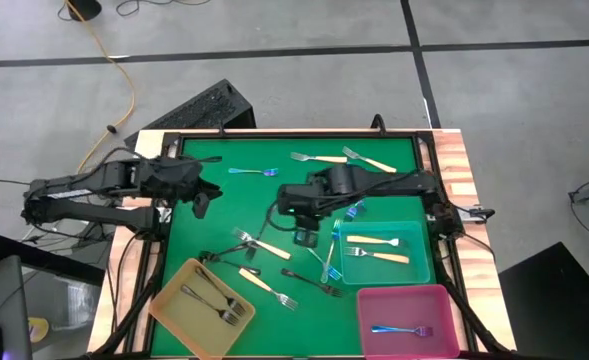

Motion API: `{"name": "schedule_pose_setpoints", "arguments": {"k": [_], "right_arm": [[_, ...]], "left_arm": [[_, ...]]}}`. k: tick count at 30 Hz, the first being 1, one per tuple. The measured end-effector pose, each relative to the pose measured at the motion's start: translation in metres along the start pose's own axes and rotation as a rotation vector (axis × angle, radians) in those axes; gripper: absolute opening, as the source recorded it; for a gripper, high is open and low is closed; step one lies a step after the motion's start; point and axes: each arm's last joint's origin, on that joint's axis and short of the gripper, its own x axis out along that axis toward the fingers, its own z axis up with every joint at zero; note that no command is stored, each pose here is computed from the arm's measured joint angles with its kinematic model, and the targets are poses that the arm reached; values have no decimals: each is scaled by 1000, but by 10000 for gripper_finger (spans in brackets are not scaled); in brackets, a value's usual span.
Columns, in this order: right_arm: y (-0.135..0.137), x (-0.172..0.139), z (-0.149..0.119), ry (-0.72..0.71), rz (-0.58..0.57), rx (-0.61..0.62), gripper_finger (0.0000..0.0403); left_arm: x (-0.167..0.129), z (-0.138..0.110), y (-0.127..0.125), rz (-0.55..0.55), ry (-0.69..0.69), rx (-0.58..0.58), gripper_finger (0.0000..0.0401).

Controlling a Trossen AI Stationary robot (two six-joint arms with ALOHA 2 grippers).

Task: Sort silverware by color (type)
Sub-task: Put the purple fork into the pink bin

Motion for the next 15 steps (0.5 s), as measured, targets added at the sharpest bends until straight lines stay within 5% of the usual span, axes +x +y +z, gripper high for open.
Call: {"name": "schedule_pose_setpoints", "arguments": {"k": [5,15], "right_arm": [[13,-29,-21,10,17,28,134],[63,-69,-58,-39,116,-47,134]], "left_arm": [[34,-4,-2,73,68,-11,88],[100,21,-9,166,130,159,88]]}}
